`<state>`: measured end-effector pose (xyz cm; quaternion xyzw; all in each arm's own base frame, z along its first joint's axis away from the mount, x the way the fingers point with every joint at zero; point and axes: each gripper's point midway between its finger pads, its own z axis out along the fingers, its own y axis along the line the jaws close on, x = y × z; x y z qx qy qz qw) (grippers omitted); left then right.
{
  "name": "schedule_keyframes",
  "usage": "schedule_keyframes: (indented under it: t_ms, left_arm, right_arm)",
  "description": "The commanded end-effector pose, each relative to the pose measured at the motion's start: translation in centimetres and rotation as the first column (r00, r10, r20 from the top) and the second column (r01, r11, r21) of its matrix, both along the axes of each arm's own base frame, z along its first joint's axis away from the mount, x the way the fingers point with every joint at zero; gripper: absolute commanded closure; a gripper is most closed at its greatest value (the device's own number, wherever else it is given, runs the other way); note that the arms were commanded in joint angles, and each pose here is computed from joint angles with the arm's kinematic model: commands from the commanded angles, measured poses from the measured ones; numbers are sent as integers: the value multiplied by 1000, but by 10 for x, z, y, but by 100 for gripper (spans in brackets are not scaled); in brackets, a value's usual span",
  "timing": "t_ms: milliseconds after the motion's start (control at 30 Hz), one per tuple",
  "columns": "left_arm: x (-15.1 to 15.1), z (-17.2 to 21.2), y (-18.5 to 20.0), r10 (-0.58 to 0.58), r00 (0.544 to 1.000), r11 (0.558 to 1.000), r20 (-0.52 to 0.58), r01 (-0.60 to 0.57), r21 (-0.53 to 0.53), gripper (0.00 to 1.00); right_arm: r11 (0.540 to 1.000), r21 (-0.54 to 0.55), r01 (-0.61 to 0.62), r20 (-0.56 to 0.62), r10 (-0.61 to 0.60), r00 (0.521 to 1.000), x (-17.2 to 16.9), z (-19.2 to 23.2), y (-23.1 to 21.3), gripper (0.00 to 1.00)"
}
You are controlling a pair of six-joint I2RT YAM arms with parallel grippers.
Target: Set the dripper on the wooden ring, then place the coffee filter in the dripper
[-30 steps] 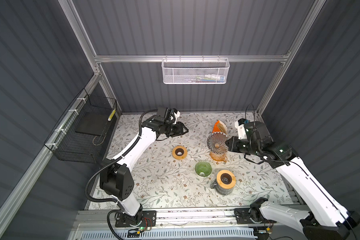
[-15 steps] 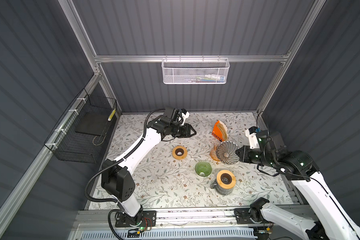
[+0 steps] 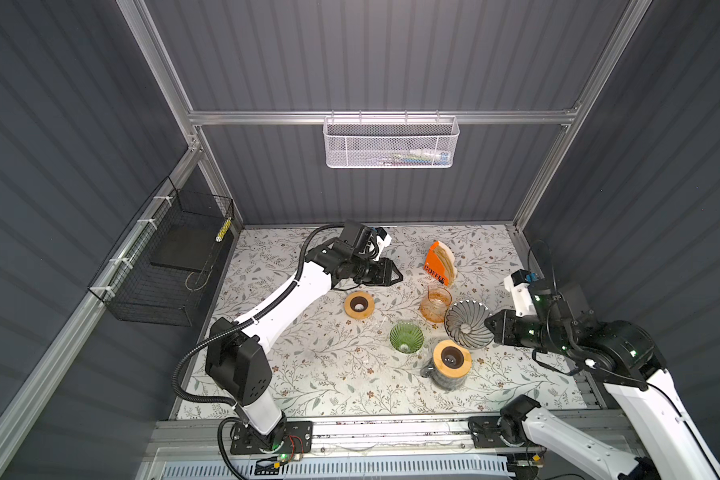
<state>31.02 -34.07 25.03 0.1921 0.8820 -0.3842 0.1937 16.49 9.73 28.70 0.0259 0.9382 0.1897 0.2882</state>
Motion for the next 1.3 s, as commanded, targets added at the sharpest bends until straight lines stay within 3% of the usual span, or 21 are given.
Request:
schedule_keyframes:
  t_ms: [0,267,833,1267]
  left_arm:
    - [-11,7,-11,-33,999,999,4,33,-39,56]
    - [-36,2,-33,-91,996,995,-24,90,-51,57]
    - [-90,-15,-36,-197,972,977,-128,184,-107,59]
    - [-108,-1,-38,-271,953,954,-135,247,-172,61]
  right_arm:
    - [1000,6,6,-39,-5,999,-10,-10,-2,100]
    - [999,35,-7,-86,10,996,-16,-30,3,100]
    - [997,78,5,-136,6,991,-6,-70,17,100]
    - [998,52,34,-174,-25,984,-3,-94,15,100]
